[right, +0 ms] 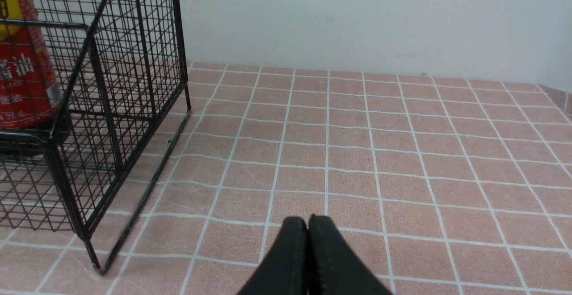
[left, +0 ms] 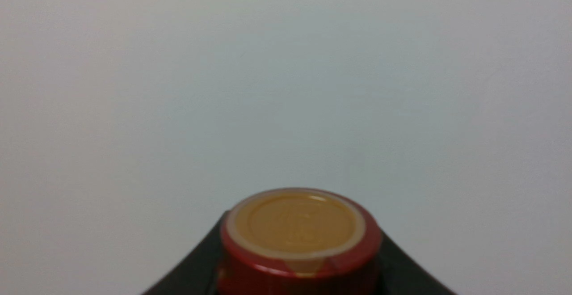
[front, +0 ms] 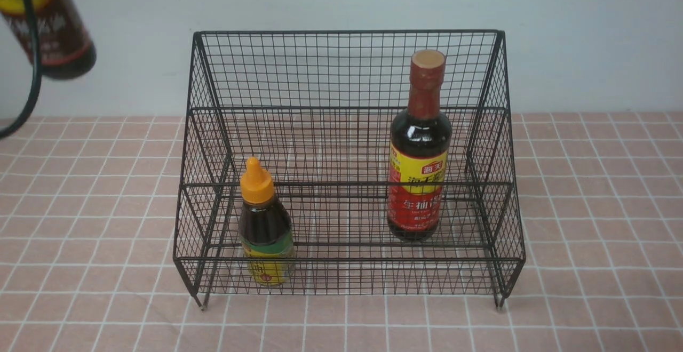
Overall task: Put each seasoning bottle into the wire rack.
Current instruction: Use the left arm to put the condiment bottle back on the shelf
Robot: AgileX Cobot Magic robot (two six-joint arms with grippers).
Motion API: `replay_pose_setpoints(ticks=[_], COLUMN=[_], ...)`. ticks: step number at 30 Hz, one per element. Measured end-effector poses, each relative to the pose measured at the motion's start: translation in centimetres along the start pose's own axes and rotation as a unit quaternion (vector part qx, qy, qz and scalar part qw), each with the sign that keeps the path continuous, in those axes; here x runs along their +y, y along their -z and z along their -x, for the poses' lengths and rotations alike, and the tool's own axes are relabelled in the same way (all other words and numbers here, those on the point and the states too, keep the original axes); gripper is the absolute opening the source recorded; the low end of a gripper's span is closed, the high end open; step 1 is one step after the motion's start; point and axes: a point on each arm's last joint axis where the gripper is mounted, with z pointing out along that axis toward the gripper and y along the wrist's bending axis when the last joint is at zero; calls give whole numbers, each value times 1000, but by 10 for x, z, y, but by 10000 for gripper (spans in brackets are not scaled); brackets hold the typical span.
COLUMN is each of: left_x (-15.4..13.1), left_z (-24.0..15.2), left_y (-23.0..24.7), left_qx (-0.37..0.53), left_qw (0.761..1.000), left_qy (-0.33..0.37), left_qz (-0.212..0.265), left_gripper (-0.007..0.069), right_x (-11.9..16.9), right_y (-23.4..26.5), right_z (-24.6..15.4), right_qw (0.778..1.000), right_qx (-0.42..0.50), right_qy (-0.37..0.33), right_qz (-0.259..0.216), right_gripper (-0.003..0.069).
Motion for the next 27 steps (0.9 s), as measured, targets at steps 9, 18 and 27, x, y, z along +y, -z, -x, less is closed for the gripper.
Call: replay_pose_setpoints(ticks=[9,18,27], left_x=[-57,-96,-111], left_z=[53,13,-41], left_y=[-9,-39,-64], left_qx=[-57,-7,63], left_qw=[994,990,988], left_qy=[19,30,27], left_qz=[-86,-134,-141], left_gripper=[259,259,259], right_x=[0,0,0], right_y=[0,0,0], right_z=[0,0,0], right_qw=[1000,1000,1000], right_qx=[0,0,0], right_qy=[0,0,0], right_qz=[0,0,0], right_gripper=[-15,-15,-15])
